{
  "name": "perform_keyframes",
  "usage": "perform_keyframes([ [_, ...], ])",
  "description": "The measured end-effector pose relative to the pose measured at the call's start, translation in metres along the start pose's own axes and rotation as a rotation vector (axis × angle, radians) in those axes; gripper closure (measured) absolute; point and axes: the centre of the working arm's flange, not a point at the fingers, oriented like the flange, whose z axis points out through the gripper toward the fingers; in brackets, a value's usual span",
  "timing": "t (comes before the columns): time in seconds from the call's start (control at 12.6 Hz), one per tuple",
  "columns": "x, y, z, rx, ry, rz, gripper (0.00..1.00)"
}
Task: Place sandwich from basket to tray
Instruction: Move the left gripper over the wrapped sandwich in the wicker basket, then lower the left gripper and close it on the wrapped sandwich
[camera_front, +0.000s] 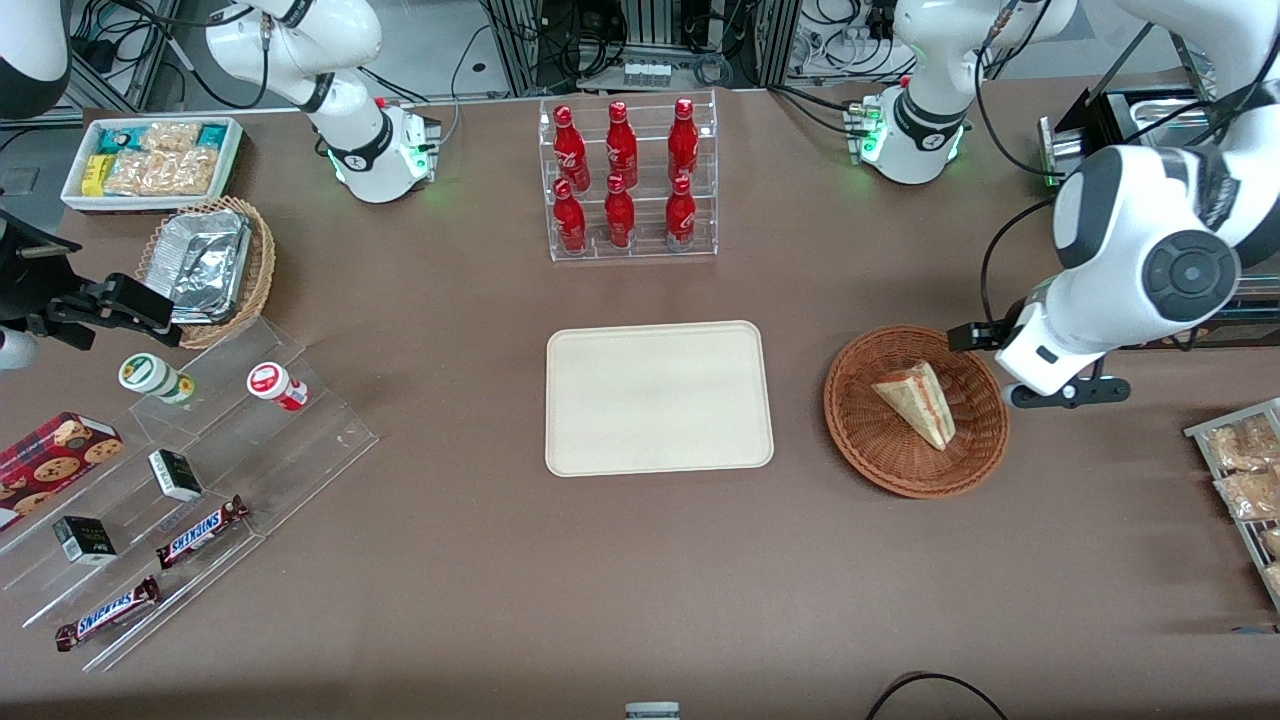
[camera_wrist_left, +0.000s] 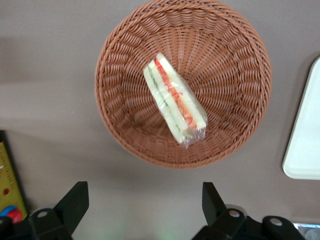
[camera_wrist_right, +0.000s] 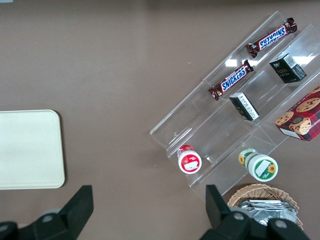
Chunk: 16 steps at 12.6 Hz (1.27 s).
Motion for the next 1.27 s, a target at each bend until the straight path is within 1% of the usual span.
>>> perform_keyframes([
  [0.24, 0.001, 0.004, 0.033, -0.013, 0.044, -0.09, 0.0],
  [0.56, -0.003, 0.022, 0.06, -0.041, 0.094, -0.334, 0.0],
  [0.87, -0.005, 0.031, 0.075, -0.086, 0.145, -0.547, 0.0],
  [0.95, -0.006, 0.033, 0.079, -0.095, 0.151, -0.595, 0.0],
  [1.03, -0.008, 0.036, 0.083, -0.097, 0.147, -0.628, 0.0],
  [1.27, -0.007, 0.041, 0.096, -0.104, 0.144, -0.655, 0.0],
])
